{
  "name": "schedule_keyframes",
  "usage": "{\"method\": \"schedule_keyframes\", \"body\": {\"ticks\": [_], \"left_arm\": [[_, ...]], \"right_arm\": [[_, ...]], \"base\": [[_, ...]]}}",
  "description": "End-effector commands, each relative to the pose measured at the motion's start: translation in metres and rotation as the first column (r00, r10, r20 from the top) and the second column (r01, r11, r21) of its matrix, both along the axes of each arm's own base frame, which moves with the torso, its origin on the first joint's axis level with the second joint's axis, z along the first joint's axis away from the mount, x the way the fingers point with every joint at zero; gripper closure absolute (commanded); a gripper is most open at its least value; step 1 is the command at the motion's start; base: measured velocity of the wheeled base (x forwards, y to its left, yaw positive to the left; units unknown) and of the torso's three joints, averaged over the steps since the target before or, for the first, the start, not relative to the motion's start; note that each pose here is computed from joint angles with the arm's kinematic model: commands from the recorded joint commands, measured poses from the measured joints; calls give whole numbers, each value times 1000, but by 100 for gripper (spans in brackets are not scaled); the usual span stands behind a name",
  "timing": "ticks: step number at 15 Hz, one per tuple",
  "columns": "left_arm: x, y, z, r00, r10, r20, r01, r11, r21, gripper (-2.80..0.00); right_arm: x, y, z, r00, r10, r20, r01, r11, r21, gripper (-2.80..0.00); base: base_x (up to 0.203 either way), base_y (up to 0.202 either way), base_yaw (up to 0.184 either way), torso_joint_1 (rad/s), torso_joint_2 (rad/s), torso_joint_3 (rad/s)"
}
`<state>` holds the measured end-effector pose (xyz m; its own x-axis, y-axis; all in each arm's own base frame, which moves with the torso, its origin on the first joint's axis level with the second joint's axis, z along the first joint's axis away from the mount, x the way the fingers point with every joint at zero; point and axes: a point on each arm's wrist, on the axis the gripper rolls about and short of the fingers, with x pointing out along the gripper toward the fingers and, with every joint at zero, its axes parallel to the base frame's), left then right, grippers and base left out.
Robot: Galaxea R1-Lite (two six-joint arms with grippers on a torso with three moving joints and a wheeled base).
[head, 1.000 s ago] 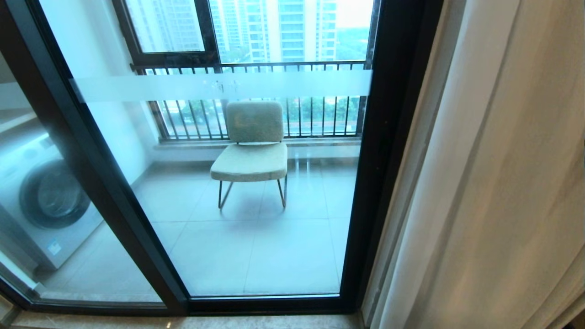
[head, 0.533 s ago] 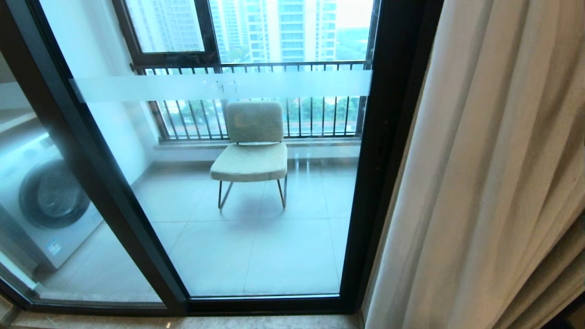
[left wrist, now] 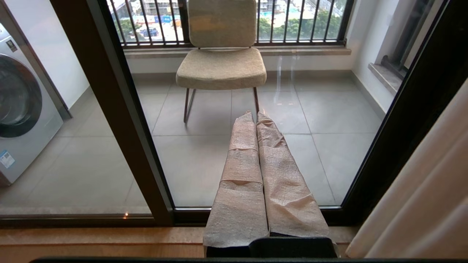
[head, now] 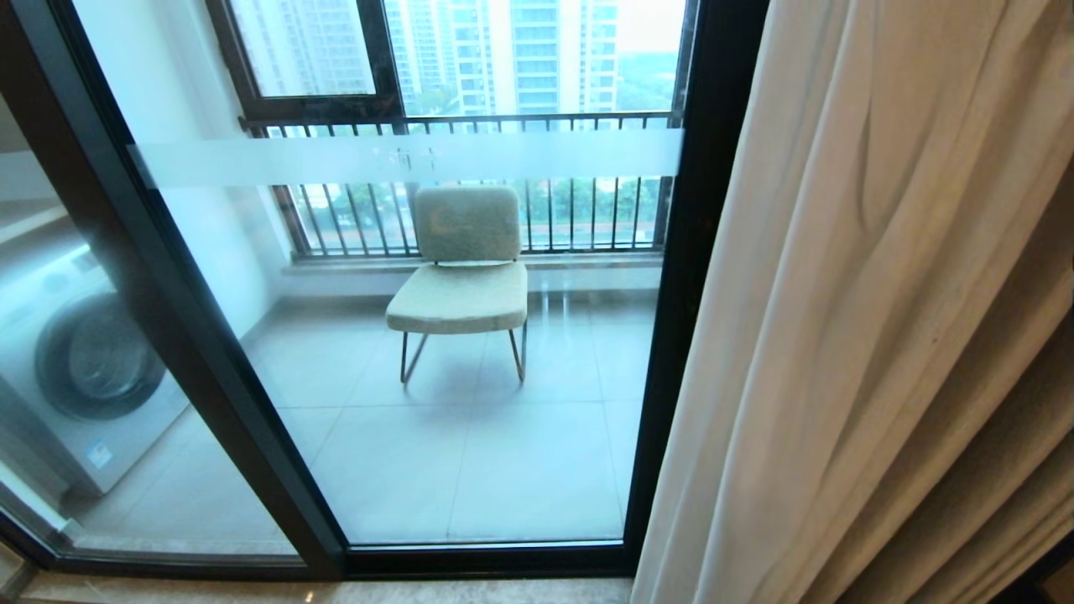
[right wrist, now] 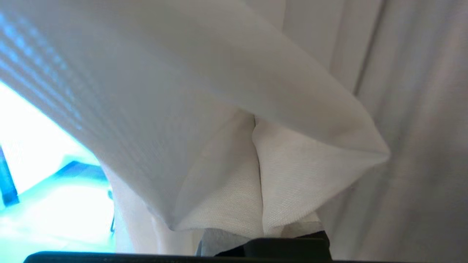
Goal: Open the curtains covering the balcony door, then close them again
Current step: Pull the inner curtains open on both sides
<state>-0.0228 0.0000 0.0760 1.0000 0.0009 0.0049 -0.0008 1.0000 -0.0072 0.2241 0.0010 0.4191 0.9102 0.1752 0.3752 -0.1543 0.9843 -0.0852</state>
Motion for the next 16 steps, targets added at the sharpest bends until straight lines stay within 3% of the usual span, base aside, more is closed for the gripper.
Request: {"method": "schedule_keyframes", "body": {"ticks": [1, 8, 9, 16], "left_arm": [[0, 0, 0, 1000, 1, 1, -1, 1000, 0, 0], [0, 0, 0, 1000, 1, 1, -1, 1000, 0, 0], [0, 0, 0, 1000, 1, 1, -1, 1000, 0, 0], [0, 0, 0, 1000, 1, 1, -1, 1000, 0, 0]], "right_arm": [[29, 2, -11, 1000, 11, -21, -11, 1000, 1, 0], [70, 0, -19, 1000, -1, -25, 1, 1000, 5, 0], [72, 0, -19, 1000, -2, -24, 2, 1000, 5, -280], [40, -2, -3, 1000, -8, 19, 8, 1000, 8, -280]], "base": [[0, 0, 0, 0, 0, 0], [0, 0, 0, 0, 0, 0], [0, 0, 0, 0, 0, 0], [0, 0, 0, 0, 0, 0]]}}
